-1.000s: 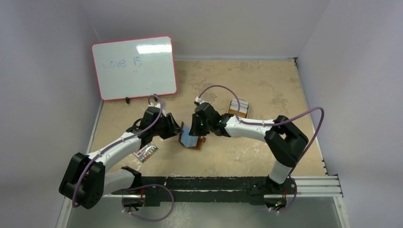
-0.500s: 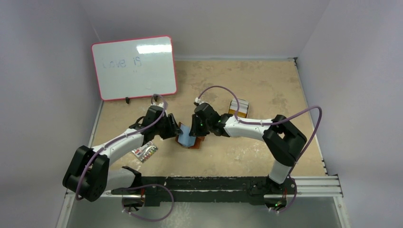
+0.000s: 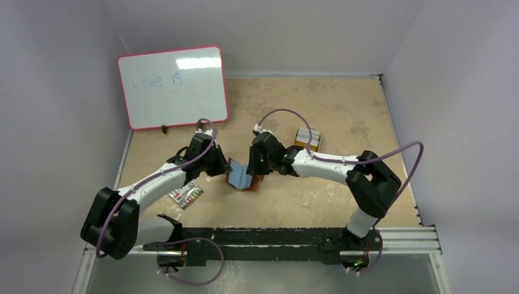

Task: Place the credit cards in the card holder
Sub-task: Open the card holder at the center of the board.

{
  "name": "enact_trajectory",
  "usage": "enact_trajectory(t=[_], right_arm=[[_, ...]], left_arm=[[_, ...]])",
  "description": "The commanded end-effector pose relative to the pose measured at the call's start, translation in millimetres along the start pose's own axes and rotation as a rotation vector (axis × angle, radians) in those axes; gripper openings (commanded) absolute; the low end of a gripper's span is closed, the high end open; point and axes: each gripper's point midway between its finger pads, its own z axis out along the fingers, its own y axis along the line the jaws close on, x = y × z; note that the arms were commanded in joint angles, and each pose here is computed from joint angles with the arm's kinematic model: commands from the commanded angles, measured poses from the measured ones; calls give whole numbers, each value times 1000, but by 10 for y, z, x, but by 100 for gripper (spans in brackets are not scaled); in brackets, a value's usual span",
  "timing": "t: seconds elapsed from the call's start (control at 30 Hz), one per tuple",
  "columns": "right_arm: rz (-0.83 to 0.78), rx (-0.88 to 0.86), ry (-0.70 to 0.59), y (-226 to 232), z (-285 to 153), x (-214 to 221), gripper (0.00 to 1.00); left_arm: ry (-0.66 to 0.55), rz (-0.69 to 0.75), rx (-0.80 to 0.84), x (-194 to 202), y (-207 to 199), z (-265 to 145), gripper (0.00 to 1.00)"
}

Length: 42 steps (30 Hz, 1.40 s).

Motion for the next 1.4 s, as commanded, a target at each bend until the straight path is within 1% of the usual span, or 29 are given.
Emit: enact_trajectory(t=[0.0, 0.03, 0.13, 0.23, 0.33, 0.43, 0.5, 0.57, 0.63, 0.77, 0.8, 0.83, 0.93, 1.0, 1.1, 1.13, 1.2, 1.27, 1.33, 1.37], right_arm=[[-16, -75, -150, 319, -424, -462, 27], [-15, -100, -160, 377, -468, -488, 27], [-21, -166, -176, 537, -525, -538, 28], [-29, -172, -160, 596, -438, -534, 28], [-31, -159, -144, 572, -332, -502, 27], [-28, -100, -114, 413, -189, -391, 26], [-1, -79, -56, 284, -100, -192, 25], [7, -37, -38, 120, -33, -75, 25], [15, 13, -24, -54, 15, 38, 25], [19, 89, 14, -372, 90, 300, 25], [18, 100, 23, -415, 103, 340, 24], [15, 107, 30, -444, 112, 368, 24], [16, 106, 27, -461, 108, 385, 25], [10, 94, 18, -437, 89, 363, 25], [-8, 83, 2, -389, 52, 290, 25], [-14, 74, -9, -354, 34, 249, 25], [-30, 60, -37, -284, -13, 147, 26], [-53, 41, -67, -193, -69, 25, 28], [-82, 52, -106, -185, -123, -84, 29], [-104, 32, -157, -72, -194, -261, 30]], left_arm=[[-43, 34, 33, -145, -143, -44, 2], [-44, 31, 43, -146, -163, -50, 0], [-58, 22, 87, -176, -269, -77, 0], [-71, 16, 142, -190, -387, -103, 0], [-70, 18, 155, -180, -415, -102, 0], [-79, 4, 199, -172, -482, -113, 0], [-87, -30, 269, -155, -574, -117, 0], [-92, -61, 307, -140, -613, -110, 0], [-96, -69, 297, -128, -577, -90, 0], [-105, -61, 225, -72, -387, -30, 0], [-102, -61, 206, -46, -335, -12, 2], [-95, -61, 193, -18, -297, 3, 6], [-88, -58, 183, 21, -257, 7, 20], [-94, -46, 158, 22, -203, 8, 23], [-96, -21, 101, -4, -121, 7, 23], [-99, -17, 88, -17, -105, 0, 22], [-108, -12, 83, -41, -107, -17, 9], [-113, -12, 105, -61, -157, -36, 0], [-106, -16, 141, -57, -231, -48, 0], [-97, -17, 163, -49, -275, -54, 0]])
